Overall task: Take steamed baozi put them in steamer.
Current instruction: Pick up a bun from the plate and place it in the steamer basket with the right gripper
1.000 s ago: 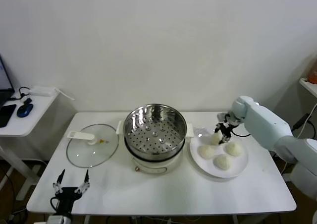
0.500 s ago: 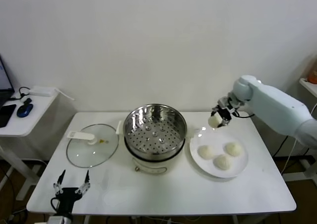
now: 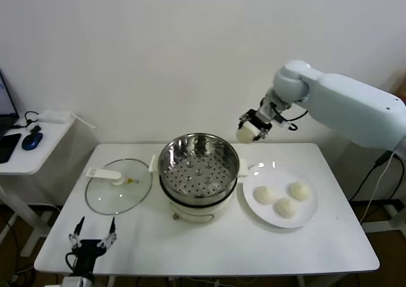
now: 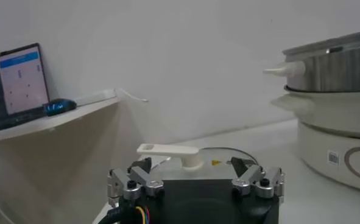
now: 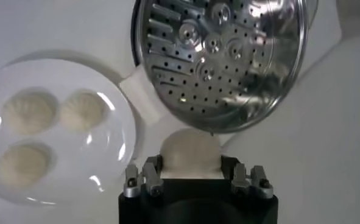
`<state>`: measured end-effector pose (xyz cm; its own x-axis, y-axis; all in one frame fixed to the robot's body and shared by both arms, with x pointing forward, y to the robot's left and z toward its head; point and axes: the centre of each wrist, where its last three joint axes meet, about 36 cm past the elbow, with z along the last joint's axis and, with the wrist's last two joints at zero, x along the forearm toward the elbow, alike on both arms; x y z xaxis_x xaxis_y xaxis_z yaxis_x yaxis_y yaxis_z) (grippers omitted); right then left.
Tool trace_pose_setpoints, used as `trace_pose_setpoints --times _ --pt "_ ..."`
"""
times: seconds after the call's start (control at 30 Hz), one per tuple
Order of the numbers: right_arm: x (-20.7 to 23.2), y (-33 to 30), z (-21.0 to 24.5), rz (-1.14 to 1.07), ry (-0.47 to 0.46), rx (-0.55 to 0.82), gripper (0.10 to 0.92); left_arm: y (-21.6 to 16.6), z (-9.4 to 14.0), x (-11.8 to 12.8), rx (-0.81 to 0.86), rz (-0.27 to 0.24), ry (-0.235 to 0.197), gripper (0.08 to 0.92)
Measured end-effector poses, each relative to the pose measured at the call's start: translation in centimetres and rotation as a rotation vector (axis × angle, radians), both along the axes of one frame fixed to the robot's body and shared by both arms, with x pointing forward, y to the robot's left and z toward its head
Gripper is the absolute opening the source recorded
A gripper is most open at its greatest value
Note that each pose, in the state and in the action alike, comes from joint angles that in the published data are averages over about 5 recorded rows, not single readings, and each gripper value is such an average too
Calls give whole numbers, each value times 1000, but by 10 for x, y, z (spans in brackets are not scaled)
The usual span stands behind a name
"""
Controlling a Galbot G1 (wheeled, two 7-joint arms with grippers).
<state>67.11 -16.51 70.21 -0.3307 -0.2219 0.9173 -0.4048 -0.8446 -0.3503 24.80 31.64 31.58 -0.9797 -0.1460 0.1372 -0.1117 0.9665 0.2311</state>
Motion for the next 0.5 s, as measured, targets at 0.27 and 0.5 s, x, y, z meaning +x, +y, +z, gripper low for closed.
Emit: trace_pose_setpoints --times 0.27,0.5 --pt "-3 71 -27 189 -43 -73 642 2 6 -2 4 8 -3 823" --pt "-2 117 -54 309 -85 -134 654 5 7 -5 0 17 -1 823"
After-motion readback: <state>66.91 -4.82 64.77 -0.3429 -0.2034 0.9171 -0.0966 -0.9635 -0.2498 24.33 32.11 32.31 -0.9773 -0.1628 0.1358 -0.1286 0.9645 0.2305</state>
